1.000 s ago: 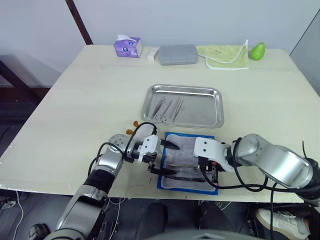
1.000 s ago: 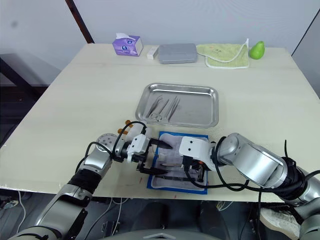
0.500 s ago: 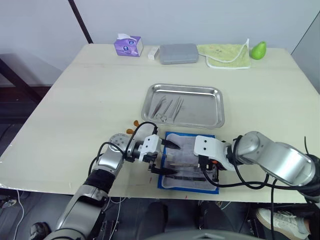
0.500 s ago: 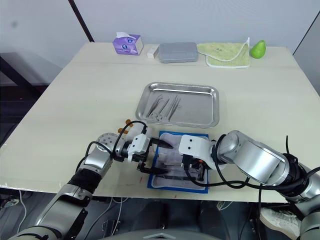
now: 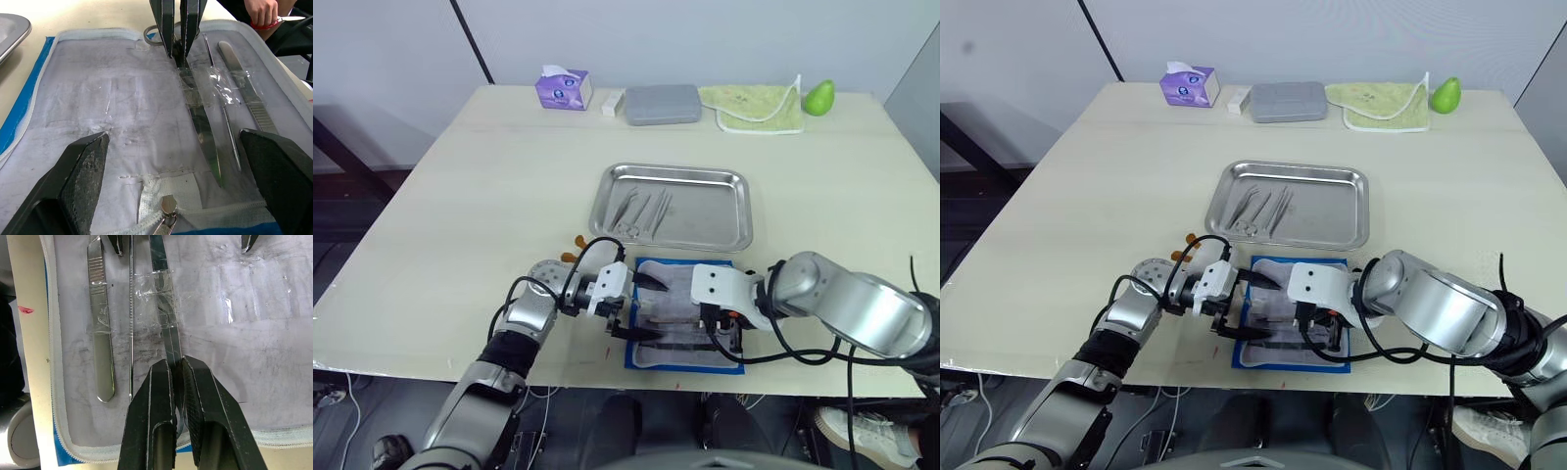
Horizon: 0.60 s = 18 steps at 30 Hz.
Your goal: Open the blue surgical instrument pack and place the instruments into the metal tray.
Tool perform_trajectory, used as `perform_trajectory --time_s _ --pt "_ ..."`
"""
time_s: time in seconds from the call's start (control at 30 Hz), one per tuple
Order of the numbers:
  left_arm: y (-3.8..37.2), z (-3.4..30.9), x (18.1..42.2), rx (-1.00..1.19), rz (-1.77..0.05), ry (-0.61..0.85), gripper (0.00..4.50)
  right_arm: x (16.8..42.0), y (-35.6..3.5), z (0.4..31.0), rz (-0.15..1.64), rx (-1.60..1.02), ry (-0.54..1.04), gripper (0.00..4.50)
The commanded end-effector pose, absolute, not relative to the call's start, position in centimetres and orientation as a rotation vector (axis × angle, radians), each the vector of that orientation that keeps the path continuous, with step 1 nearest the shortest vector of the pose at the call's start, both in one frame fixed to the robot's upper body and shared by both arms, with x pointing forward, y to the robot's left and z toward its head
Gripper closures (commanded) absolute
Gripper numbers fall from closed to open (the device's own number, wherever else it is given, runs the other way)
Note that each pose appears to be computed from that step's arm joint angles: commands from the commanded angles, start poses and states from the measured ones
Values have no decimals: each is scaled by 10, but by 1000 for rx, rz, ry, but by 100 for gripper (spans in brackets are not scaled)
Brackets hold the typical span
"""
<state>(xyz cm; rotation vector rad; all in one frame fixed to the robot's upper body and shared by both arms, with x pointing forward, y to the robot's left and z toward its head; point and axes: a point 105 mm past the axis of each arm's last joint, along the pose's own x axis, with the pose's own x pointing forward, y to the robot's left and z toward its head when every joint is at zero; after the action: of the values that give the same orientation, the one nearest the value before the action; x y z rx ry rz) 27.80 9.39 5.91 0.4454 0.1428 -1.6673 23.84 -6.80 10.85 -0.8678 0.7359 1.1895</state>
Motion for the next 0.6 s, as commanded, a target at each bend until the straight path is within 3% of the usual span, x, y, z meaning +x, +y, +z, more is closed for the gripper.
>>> perform_trajectory --time_s 0.03,0.6 --pt "94 30 265 459 -1703 299 0 250 -61 127 1152 -923 619 448" --pt "97 27 266 470 -1693 331 0 249 -71 123 1140 -956 663 448"
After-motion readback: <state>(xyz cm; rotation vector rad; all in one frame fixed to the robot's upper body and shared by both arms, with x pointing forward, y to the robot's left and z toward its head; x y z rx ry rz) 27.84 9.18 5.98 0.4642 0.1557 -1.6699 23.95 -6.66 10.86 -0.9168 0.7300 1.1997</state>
